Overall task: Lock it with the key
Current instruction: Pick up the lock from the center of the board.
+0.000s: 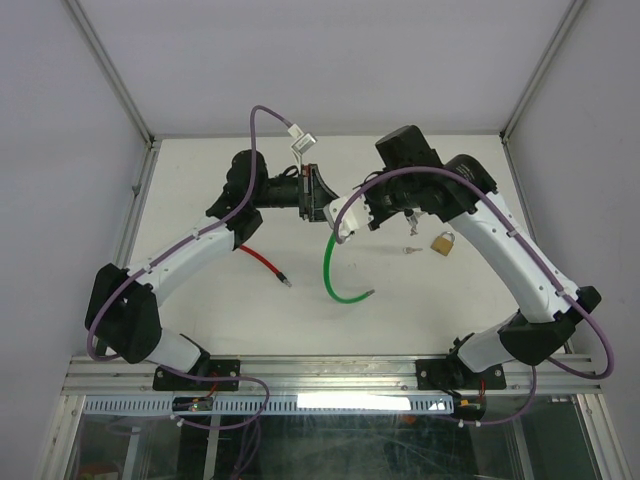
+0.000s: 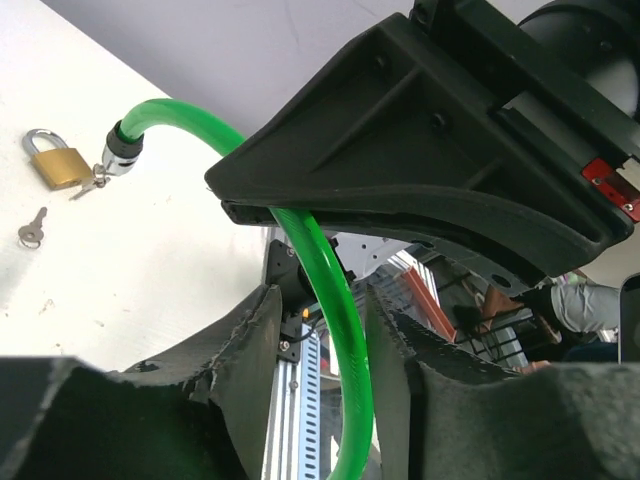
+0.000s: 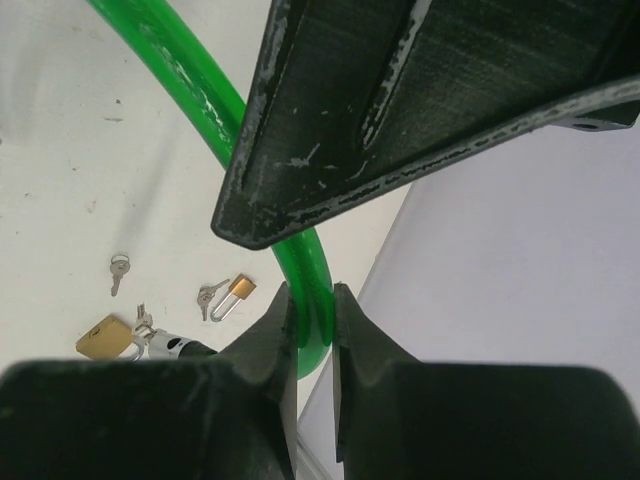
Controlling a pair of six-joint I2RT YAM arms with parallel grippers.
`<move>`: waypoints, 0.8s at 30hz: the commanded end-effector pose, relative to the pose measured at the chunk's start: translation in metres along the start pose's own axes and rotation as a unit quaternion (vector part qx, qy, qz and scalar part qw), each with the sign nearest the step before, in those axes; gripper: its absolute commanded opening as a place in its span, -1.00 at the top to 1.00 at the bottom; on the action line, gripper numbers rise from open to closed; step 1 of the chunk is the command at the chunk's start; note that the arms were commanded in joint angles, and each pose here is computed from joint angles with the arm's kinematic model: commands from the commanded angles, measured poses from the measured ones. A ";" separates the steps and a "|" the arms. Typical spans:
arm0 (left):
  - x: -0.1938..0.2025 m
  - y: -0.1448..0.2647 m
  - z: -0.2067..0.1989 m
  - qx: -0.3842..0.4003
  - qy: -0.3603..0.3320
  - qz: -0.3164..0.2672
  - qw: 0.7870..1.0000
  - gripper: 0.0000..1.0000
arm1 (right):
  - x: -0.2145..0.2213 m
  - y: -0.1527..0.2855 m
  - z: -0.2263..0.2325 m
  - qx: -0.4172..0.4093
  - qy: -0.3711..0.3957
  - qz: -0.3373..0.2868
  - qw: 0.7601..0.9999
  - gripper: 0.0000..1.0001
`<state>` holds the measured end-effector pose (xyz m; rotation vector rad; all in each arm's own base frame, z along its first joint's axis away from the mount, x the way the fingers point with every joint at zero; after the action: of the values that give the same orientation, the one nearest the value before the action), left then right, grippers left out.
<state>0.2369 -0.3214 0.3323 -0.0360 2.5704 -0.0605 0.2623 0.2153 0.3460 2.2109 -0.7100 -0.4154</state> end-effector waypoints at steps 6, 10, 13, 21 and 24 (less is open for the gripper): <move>-0.005 -0.003 -0.012 0.007 -0.029 0.011 0.999 0.31 | -0.009 0.013 -0.019 0.054 0.009 -0.011 0.998 1.00; -0.002 -0.005 -0.013 0.013 -0.030 0.022 0.999 0.62 | -0.010 0.013 -0.018 0.053 0.007 -0.012 0.998 1.00; 0.000 -0.005 -0.013 0.017 -0.034 0.029 0.999 0.99 | -0.011 0.013 -0.018 0.055 0.003 -0.015 0.998 0.99; 0.003 0.005 -0.030 0.037 -0.103 0.003 0.994 1.00 | -0.016 0.021 -0.015 0.082 -0.056 -0.030 0.995 0.39; 0.003 0.010 -0.035 0.043 -0.118 -0.011 0.992 1.00 | -0.014 0.025 -0.011 0.101 -0.097 -0.041 0.989 0.04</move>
<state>0.2298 -0.3198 0.3201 0.0141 2.5381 -0.0269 0.2550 0.2154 0.3389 2.2284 -0.7474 -0.5364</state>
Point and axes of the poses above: each gripper's point midway between its finger pads, its own y axis back along the fingers, its own z axis along the line the jaws close on, x = y × z, the point moved 3 cm from there along y, back along the fingers, and after that the axes turned 13 degrees about y, right-handed, at the moved point
